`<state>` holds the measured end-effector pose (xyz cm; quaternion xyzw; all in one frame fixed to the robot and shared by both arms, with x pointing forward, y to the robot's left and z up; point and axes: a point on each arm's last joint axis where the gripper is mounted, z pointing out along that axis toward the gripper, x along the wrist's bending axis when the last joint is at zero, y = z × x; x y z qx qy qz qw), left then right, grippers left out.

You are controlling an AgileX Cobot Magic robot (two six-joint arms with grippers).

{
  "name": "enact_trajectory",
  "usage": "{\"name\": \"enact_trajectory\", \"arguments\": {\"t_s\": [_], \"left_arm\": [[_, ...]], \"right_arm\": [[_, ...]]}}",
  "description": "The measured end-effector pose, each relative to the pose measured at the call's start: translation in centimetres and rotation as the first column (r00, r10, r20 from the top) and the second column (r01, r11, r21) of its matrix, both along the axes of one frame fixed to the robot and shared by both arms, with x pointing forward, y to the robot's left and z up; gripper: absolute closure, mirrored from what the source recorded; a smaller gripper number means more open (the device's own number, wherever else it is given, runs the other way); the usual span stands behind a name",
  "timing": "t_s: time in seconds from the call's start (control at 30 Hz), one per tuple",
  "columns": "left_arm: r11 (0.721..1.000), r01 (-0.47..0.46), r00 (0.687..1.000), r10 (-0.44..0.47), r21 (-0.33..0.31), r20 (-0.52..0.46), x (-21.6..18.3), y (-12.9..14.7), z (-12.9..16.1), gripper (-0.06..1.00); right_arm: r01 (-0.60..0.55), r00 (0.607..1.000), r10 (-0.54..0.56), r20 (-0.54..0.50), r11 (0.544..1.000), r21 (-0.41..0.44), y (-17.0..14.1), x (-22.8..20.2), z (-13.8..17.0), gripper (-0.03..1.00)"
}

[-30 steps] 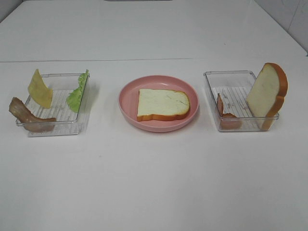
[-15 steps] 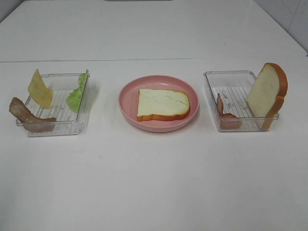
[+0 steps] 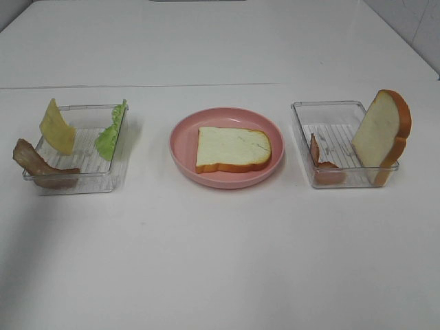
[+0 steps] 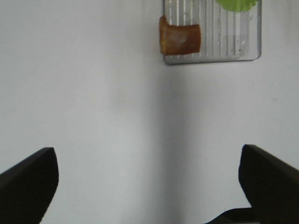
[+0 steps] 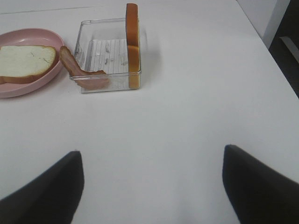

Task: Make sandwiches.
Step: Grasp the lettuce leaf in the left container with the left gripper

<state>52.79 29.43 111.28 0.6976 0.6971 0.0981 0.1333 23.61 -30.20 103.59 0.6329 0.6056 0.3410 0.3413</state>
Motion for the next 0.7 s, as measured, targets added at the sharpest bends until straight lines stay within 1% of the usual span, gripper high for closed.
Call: {"name": "enact_trajectory", "arguments": {"t_s": [0.03, 0.07, 0.1, 0.13, 0.17, 0.2, 0.27, 0.3, 0.33, 0.37, 0.47, 0.53, 0.6, 0.63, 0.67, 0.7], "left_arm": [[1.000, 0.000, 1.000, 0.000, 0.000, 0.000, 0.0, 0.0, 0.0, -0.04], [1.000, 0.012, 1.000, -0.013, -0.004, -0.017, 1.3, -0.7, -0.5, -0.04], [0.999, 0.046, 0.998, -0.046, -0.012, -0.033, 4.0, -2.5, -1.4, -0.04], [0.999, 0.046, 0.998, -0.046, -0.012, -0.033, 4.0, -2.5, -1.4, -0.04], [0.998, 0.058, 0.997, -0.059, -0.016, -0.039, 5.1, -3.4, -1.8, -0.04], [0.998, 0.058, 0.997, -0.059, -0.016, -0.039, 5.1, -3.4, -1.8, -0.04], [0.996, 0.083, 0.995, -0.084, -0.034, -0.059, 9.9, -6.3, -4.0, -0.04], [0.996, 0.083, 0.995, -0.084, -0.034, -0.059, 9.9, -6.3, -4.0, -0.04], [0.996, 0.082, 0.994, -0.084, -0.039, -0.065, 10.7, -6.9, -4.6, -0.04], [0.995, 0.092, 0.992, -0.095, -0.044, -0.081, 12.6, -8.1, -6.3, -0.04], [0.994, 0.097, 0.991, -0.100, -0.045, -0.084, 13.4, -8.7, -7.0, -0.04], [0.992, 0.117, 0.989, -0.121, -0.050, -0.090, 16.1, -11.0, -9.5, -0.04], [0.992, 0.118, 0.989, -0.122, -0.052, -0.083, 16.6, -11.4, -9.8, -0.04], [0.991, 0.126, 0.987, -0.130, -0.052, -0.091, 17.6, -12.3, -11.3, -0.04], [0.991, 0.126, 0.987, -0.130, -0.052, -0.091, 17.6, -12.3, -11.3, -0.04], [0.990, 0.130, 0.987, -0.134, -0.053, -0.091, 18.0, -12.8, -11.9, -0.04]], "right_arm": [[0.000, 1.000, 0.000, 0.000, 1.000, 0.000, 0.0, 0.0, 0.0, 0.20], [0.000, 1.000, 0.000, 0.000, 1.000, 0.000, 0.0, 0.0, 0.0, 0.20], [0.000, 1.000, 0.000, 0.000, 1.000, 0.000, 0.0, 0.0, 0.0, 0.20], [0.000, 1.000, 0.000, 0.000, 1.000, 0.000, 0.0, 0.0, 0.0, 0.20], [0.000, 1.000, 0.000, 0.000, 1.000, 0.000, 0.0, 0.0, 0.0, 0.20], [0.000, 1.000, 0.000, 0.000, 1.000, 0.000, 0.0, 0.0, 0.0, 0.20], [0.000, 1.000, 0.000, 0.000, 1.000, 0.000, 0.0, 0.0, 0.0, 0.20], [0.000, 1.000, 0.000, 0.000, 1.000, 0.000, 0.0, 0.0, 0.0, 0.20], [0.000, 1.000, 0.000, 0.000, 1.000, 0.000, 0.0, 0.0, 0.0, 0.20], [0.000, 1.000, 0.000, 0.000, 1.000, 0.000, 0.0, 0.0, 0.0, 0.20], [0.000, 1.000, 0.000, 0.000, 1.000, 0.000, 0.0, 0.0, 0.0, 0.20], [0.000, 1.000, 0.000, 0.000, 1.000, 0.000, 0.0, 0.0, 0.0, 0.20], [0.000, 1.000, 0.000, 0.000, 1.000, 0.000, 0.0, 0.0, 0.0, 0.20], [0.000, 1.000, 0.000, 0.000, 1.000, 0.000, 0.0, 0.0, 0.0, 0.20], [0.000, 1.000, 0.000, 0.000, 1.000, 0.000, 0.0, 0.0, 0.0, 0.20], [0.000, 1.000, 0.000, 0.000, 1.000, 0.000, 0.0, 0.0, 0.0, 0.20]]}}
